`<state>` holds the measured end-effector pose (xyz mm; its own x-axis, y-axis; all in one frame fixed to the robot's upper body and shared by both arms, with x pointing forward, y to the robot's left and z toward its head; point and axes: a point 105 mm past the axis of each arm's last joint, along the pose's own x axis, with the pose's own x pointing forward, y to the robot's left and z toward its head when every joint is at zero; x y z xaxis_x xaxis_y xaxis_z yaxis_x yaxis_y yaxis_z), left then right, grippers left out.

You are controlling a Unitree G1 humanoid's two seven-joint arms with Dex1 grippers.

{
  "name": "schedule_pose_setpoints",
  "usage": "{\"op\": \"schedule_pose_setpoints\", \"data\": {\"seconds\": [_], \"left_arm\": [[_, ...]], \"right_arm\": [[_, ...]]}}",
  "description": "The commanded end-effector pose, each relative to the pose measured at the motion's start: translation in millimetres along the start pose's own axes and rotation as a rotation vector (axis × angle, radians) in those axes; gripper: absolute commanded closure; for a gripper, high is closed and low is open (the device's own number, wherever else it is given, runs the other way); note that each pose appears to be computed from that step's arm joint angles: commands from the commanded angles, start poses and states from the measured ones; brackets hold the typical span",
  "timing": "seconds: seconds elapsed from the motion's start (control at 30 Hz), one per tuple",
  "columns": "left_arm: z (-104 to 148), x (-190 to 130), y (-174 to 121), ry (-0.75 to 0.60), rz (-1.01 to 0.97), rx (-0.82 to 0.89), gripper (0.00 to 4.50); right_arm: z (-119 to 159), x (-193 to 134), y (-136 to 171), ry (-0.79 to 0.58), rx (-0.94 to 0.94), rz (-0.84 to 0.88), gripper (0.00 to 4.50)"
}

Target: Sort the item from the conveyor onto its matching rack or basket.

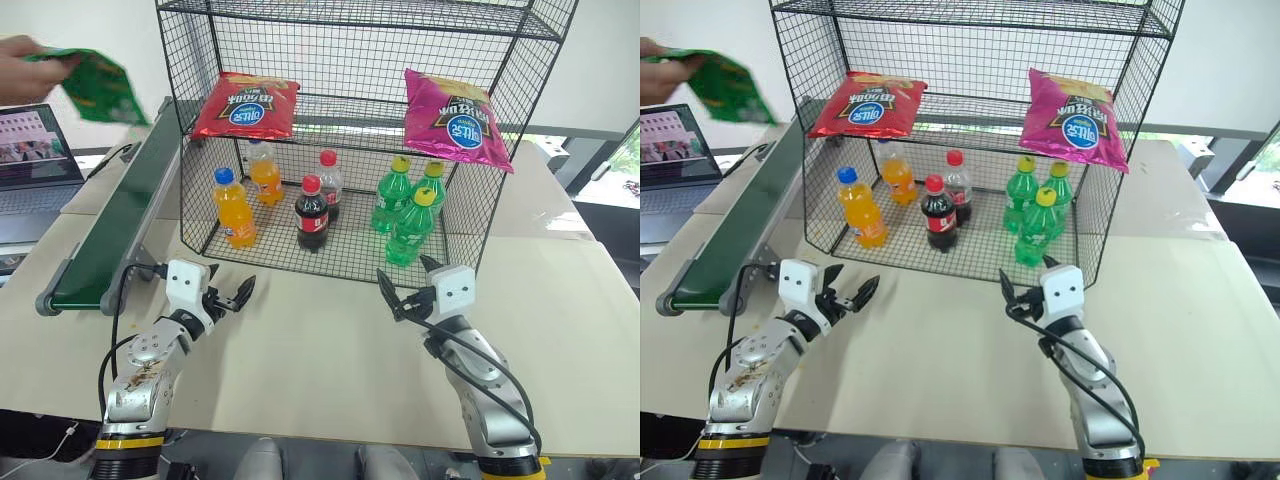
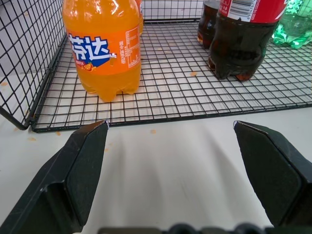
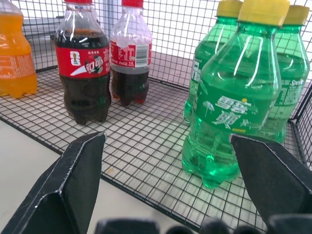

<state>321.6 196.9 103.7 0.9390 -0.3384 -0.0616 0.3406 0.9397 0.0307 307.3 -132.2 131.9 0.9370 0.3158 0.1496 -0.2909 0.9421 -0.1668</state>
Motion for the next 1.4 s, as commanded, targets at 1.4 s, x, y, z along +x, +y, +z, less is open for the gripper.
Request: {"op": "schedule_pose_setpoints", "data": {"seconds": [1.4], "left_arm": [[56, -172, 100, -0.45, 0.382, -0.984, 0.12]], "right_arm": [[118, -7, 76, -0.349, 0.031, 0.986, 0.0]]}}
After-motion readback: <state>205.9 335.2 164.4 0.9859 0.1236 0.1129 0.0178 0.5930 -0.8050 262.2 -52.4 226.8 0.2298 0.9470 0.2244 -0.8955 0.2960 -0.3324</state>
